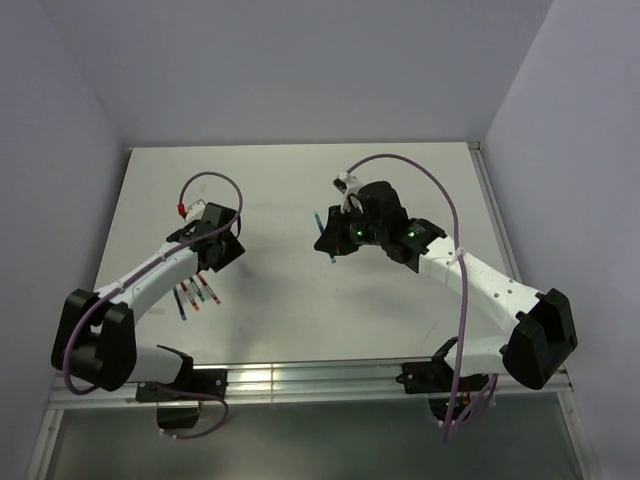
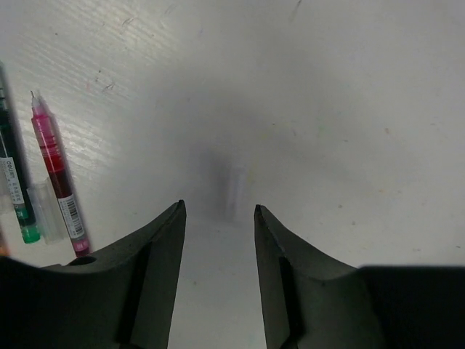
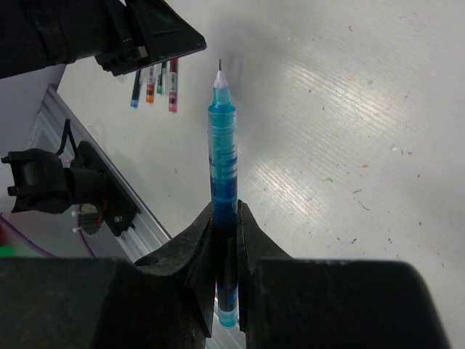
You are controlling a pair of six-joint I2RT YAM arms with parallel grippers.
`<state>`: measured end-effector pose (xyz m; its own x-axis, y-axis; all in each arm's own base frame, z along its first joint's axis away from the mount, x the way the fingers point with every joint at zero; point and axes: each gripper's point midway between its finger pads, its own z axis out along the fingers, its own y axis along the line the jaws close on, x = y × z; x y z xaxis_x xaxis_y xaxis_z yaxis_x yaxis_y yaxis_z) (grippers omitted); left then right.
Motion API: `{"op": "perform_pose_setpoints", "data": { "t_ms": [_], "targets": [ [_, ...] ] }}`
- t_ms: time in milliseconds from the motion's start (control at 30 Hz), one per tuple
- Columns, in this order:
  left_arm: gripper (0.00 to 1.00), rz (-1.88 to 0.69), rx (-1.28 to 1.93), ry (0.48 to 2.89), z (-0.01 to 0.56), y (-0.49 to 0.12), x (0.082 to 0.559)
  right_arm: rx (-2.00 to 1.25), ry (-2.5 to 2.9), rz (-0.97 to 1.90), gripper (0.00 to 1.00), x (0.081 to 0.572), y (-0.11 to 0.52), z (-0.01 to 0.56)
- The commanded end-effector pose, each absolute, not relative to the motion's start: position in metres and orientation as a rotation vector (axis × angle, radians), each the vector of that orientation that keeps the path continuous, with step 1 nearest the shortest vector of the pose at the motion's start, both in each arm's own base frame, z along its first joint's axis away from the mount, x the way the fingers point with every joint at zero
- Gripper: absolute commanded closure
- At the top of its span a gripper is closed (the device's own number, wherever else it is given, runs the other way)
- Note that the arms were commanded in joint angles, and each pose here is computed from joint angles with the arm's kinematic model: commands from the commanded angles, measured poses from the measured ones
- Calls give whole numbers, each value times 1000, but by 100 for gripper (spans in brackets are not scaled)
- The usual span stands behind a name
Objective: Insert the pens into the pen caps
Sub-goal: Insert the pen cap onto the pen.
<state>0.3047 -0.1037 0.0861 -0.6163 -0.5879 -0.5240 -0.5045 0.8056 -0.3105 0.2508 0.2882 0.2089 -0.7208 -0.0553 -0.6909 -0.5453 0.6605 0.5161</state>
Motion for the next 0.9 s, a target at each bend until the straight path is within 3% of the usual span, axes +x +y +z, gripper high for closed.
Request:
{"op": "perform_pose_setpoints", "data": {
  "t_ms": [0,233,867],
  "targets": [
    [51,-203,-765,2355,98,-112,322,-459,2210,952,100,262,286,209],
    [49,-215,-705,2419,80,-127,339,-431,2225,942,100,268,282,204],
    [59,-185,-719,2545,43,-133,327,-408,2237,928,100,272,275,201]
  ]
}}
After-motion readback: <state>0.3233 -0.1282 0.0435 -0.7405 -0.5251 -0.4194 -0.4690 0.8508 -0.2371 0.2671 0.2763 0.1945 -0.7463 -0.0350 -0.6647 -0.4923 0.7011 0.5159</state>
